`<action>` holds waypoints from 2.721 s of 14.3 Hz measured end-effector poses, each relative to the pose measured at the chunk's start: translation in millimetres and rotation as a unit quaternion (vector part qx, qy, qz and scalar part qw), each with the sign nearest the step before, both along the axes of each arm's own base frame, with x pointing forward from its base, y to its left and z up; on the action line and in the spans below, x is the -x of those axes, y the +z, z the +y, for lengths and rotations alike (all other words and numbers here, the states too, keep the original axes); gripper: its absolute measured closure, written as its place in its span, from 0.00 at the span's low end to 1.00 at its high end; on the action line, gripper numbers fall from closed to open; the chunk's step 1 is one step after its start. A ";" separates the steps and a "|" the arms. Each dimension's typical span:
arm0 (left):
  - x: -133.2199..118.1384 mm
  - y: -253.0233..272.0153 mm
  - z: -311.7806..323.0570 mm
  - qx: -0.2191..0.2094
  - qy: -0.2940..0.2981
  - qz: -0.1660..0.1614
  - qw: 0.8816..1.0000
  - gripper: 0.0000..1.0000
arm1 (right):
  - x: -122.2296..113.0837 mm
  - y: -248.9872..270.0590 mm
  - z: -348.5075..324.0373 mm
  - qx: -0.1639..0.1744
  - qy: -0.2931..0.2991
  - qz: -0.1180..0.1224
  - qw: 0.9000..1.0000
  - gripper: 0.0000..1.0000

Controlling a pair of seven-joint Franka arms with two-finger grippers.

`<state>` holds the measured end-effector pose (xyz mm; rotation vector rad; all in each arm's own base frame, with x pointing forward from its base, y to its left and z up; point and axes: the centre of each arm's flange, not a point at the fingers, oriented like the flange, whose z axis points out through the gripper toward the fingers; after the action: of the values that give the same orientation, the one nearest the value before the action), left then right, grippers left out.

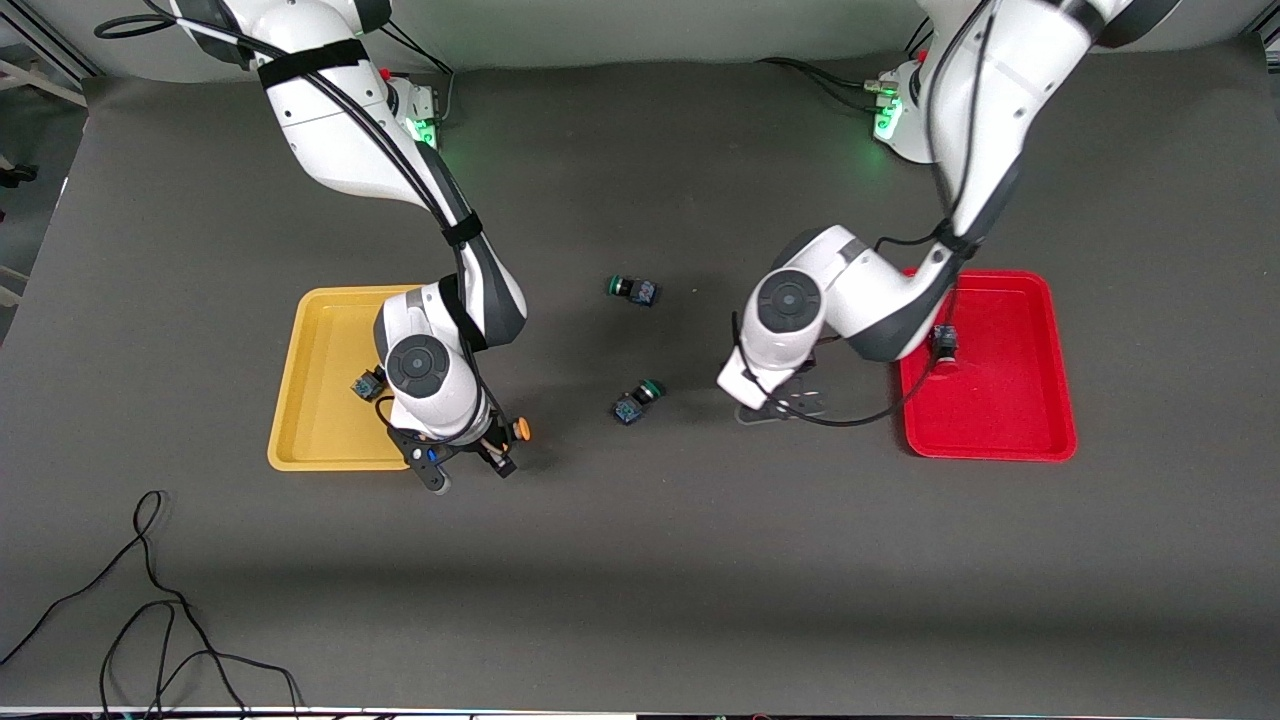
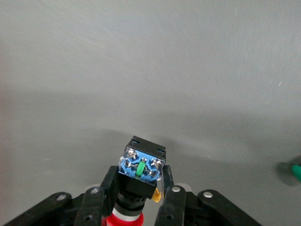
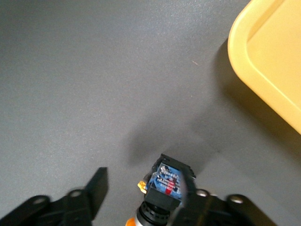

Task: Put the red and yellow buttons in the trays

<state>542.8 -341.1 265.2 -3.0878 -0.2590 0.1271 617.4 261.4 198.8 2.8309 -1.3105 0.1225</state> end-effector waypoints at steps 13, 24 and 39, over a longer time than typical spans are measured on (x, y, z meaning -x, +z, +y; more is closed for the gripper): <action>0.6 4.3 390.6 -0.013 -0.070 0.054 0.996 0.59 | -13.6 126.2 -93.2 -0.032 0.051 0.062 0.996 0.99; -16.7 60.0 410.1 -0.025 -0.091 0.098 0.991 0.00 | 4.2 -26.1 -16.4 -0.055 0.021 0.009 0.998 0.00; 2.3 306.3 323.9 0.007 -0.163 0.035 0.986 0.00 | -9.3 116.3 -176.8 -0.091 0.085 0.069 0.990 0.59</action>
<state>540.6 -17.2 571.6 -3.0775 0.2519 0.2248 626.7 84.7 315.1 3.0340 -1.1042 -0.1985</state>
